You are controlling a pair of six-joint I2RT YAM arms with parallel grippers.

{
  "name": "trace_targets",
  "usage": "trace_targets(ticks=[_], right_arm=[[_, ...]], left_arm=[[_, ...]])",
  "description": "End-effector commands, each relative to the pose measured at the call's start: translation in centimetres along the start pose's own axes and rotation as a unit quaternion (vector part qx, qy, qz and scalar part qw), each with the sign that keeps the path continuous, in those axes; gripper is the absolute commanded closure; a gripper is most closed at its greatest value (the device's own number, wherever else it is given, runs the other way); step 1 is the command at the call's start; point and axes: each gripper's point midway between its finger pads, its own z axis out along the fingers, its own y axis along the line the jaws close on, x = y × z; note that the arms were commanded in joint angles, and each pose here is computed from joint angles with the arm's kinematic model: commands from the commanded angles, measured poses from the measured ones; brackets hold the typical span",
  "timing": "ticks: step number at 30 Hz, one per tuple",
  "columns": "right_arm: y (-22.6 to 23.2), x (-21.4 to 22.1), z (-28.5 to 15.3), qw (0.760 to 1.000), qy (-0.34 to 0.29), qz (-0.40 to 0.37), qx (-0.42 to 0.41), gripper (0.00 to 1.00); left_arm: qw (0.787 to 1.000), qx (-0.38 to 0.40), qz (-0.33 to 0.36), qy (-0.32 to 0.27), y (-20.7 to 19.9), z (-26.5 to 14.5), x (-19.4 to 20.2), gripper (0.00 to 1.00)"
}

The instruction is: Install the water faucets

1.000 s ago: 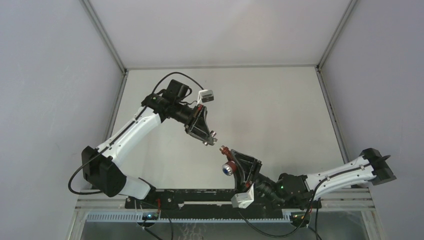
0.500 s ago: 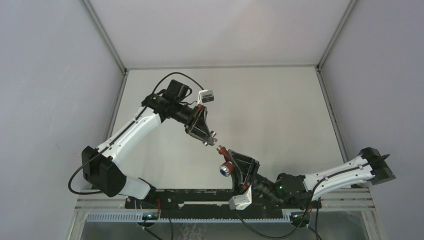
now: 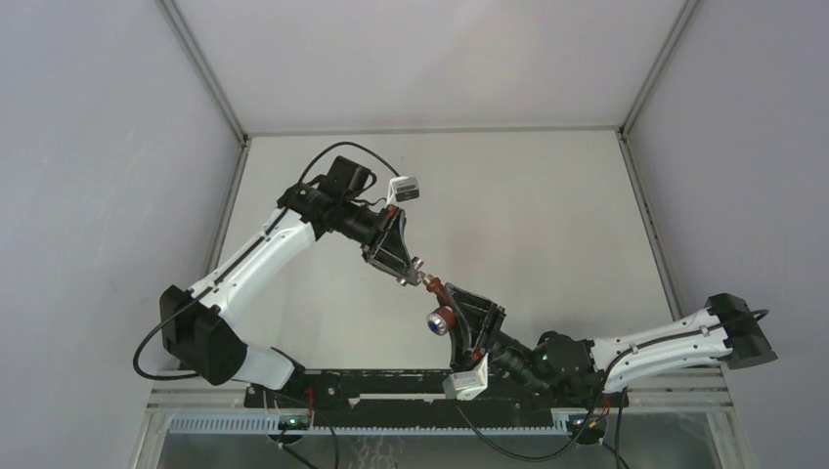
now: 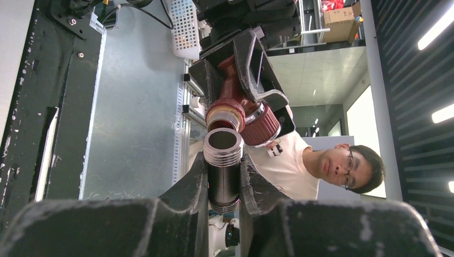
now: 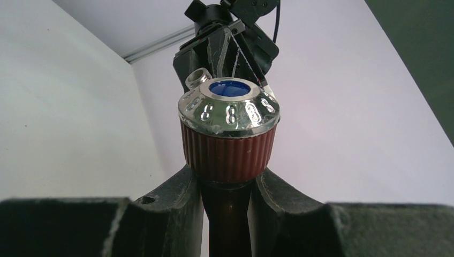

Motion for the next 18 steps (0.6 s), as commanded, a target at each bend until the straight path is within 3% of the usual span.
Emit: trace_targets(ticks=[1, 18], right_arm=[[-2.89, -0.71, 0.55, 0.999, -0.014, 0.026, 0.042, 1.00], [-2.99, -1.48, 1.01, 0.997, -0.029, 0.041, 0.054, 1.00]], left_arm=[[0.999, 0.019, 0.028, 0.006, -1.97, -0.05, 0.61, 1.00], [0.999, 0.022, 0.033, 0.012, -2.15, 0.12, 1.22, 1.00]])
